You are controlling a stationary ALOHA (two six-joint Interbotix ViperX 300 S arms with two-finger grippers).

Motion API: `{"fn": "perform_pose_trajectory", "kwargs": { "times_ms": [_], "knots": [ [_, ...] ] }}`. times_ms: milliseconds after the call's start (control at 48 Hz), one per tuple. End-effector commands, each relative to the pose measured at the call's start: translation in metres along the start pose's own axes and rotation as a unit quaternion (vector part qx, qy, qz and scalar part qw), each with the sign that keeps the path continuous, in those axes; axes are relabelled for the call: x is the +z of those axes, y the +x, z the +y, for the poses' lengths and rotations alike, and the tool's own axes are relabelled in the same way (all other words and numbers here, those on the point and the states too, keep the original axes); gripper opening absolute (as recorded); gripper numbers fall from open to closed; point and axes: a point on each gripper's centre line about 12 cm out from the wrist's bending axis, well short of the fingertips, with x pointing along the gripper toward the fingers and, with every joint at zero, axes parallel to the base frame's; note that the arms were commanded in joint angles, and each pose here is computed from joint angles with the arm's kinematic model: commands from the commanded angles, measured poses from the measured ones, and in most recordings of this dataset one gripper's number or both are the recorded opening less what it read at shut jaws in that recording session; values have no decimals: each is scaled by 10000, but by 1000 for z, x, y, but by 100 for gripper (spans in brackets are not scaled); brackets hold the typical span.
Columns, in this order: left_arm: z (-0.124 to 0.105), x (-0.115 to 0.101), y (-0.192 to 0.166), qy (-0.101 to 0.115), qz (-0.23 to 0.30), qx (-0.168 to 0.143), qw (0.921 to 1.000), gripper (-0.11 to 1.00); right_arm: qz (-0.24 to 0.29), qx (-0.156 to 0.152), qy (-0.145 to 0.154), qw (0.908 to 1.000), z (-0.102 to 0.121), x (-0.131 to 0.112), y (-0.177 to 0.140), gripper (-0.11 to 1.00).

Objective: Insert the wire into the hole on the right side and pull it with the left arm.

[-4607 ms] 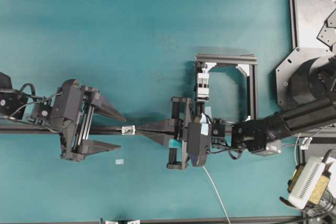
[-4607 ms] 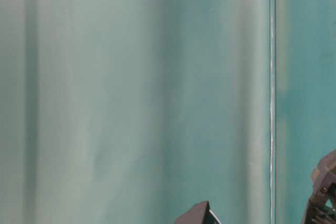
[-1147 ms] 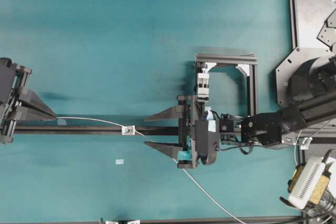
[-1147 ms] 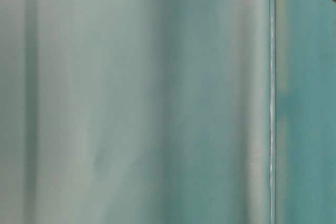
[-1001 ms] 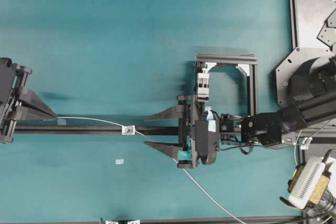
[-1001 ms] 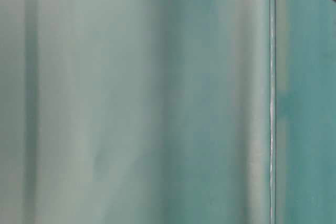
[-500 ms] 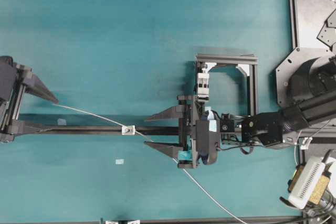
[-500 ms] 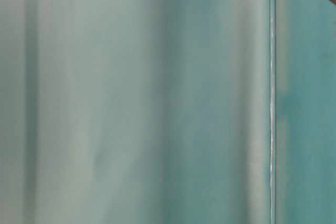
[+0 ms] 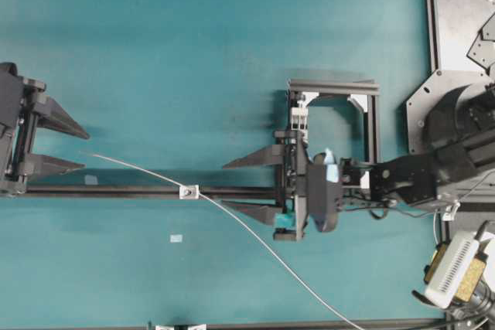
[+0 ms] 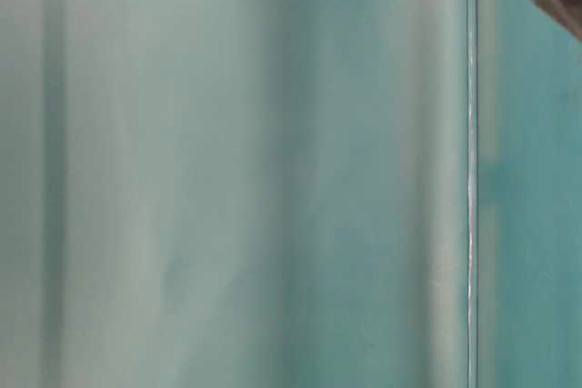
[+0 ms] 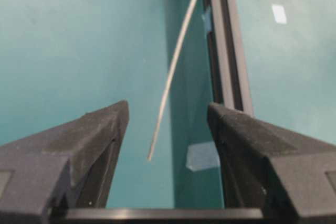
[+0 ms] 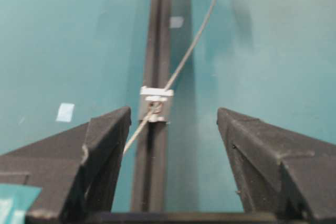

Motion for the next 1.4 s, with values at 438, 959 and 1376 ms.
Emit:
{"fn": "perform_pose_trajectory", "kwargs": {
  "times_ms": [438, 959, 1376],
  "knots": [
    [14, 31, -14, 137, -503, 246, 9983, 98, -286, -397, 177, 9986, -38, 25, -18, 76],
    [31, 50, -19, 282, -803, 568, 9947, 98, -389, -530, 54, 9978, -55, 39, -33, 76],
    [35, 57, -26, 238, -993, 654, 9926, 98, -346, -580, 58, 9977, -62, 47, -36, 76]
  ]
}}
